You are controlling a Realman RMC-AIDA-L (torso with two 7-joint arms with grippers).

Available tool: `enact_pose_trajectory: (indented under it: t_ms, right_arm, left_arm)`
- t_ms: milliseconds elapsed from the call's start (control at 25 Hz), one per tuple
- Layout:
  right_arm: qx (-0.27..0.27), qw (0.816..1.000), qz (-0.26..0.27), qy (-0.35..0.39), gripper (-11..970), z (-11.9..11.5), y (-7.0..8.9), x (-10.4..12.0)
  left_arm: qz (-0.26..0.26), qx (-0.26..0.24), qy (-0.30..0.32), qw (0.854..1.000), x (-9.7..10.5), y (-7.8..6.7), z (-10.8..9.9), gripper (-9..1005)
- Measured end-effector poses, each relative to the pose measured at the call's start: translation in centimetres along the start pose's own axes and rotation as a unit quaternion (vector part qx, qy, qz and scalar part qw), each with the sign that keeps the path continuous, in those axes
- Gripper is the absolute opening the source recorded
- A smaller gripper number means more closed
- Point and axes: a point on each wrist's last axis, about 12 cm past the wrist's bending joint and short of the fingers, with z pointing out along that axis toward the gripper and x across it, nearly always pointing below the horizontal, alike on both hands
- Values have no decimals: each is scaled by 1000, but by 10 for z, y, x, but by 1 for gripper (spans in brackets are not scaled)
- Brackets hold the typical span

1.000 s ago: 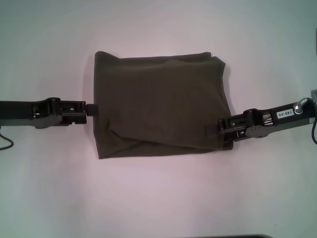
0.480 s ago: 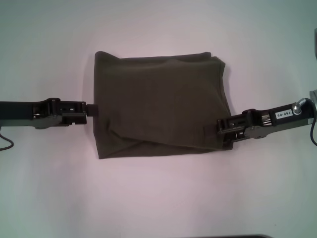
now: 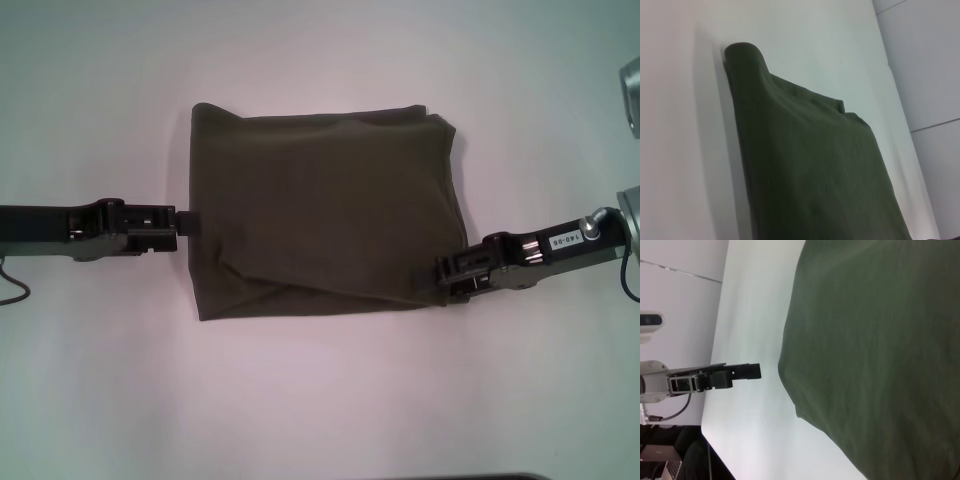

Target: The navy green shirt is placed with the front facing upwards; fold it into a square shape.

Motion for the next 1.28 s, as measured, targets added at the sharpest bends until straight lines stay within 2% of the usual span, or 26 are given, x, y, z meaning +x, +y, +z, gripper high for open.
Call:
enact_pose_trajectory:
  t_ms: [520, 720, 840, 1280]
  right_arm:
    - [3, 1000, -3, 2, 425, 0, 1, -1]
    - [-5, 1000, -3, 7, 210, -2, 3, 0]
    - [-9, 1000, -4, 8, 13, -7, 4, 0]
    - [11, 1000, 3, -9, 13, -36, 1, -3]
  left_arm:
    - [1, 0, 0, 1000, 0, 0, 1, 640]
    - [0, 0, 0, 1000, 0, 0, 1, 640]
    - [0, 0, 0, 1000, 0, 0, 0, 640]
    - [-3, -1, 0, 1000, 1, 1, 0, 641]
